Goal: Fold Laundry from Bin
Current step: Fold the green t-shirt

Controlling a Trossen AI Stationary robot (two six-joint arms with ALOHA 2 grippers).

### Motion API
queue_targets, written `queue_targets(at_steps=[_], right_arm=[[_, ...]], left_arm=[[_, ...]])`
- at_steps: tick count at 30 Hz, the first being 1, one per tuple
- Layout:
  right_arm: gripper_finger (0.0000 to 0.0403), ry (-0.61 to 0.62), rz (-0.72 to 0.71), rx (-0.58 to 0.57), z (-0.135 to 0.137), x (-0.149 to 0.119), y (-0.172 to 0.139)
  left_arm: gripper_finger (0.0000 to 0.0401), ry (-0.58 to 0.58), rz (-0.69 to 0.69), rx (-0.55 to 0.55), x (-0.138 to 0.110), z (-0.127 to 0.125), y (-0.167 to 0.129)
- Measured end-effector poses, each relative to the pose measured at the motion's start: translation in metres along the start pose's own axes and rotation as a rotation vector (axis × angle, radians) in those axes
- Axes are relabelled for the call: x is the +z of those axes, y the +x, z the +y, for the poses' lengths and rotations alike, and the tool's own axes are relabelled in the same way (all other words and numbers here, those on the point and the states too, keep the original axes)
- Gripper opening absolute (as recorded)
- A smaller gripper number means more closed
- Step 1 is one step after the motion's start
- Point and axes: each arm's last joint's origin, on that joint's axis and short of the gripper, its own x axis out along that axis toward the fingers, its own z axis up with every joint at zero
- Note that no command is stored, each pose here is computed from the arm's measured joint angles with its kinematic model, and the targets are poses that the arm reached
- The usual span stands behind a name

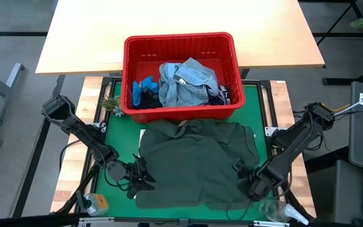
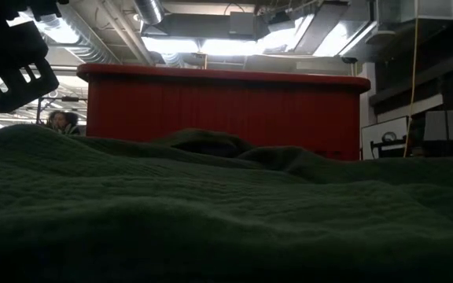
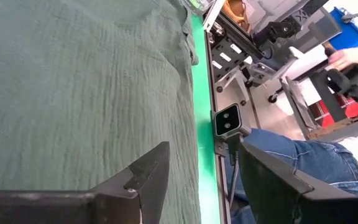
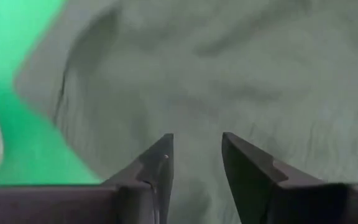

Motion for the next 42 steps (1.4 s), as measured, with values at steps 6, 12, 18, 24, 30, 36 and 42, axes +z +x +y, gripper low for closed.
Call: queue_targets(at_steps=[6, 12, 18, 24, 30, 36, 42], right_arm=[[0.0138, -0.158, 0.144, 0.176, 0.007, -0.002, 0.02], [0.0138, -0.248, 0.149, 0.237, 0.011, 0.004, 0.038], [0.0138, -0.286, 0.147, 0.315, 0.014, 0.005, 0.041], [0.0138, -0.367, 0.141, 0.339, 0.025, 0.004, 0.039], [0.0138, -0.439, 0.172, 0.307, 0.042, 0.002, 0.045], [0.0138, -0.455, 0.15, 0.231, 0.049, 0.008, 0.057], [0.0133, -0.458, 0.152, 0.175, 0.049, 0.011, 0.063]], left_arm=[[0.0183, 0.0, -0.001, 0.001, 0.0, 0.0, 0.0], [0.0183, -0.001, -0.001, 0.001, 0.0, 0.0, 0.0], [0.0183, -0.001, -0.002, 0.001, 0.0, 0.0, 0.0], [0.0183, -0.001, -0.001, 0.001, 0.0, 0.0, 0.0], [0.0183, -0.001, -0.002, 0.002, 0.0, 0.0, 0.0], [0.0183, -0.001, -0.003, 0.002, 0.0, 0.0, 0.0], [0.0183, -0.001, -0.003, 0.002, 0.0, 0.0, 0.0]])
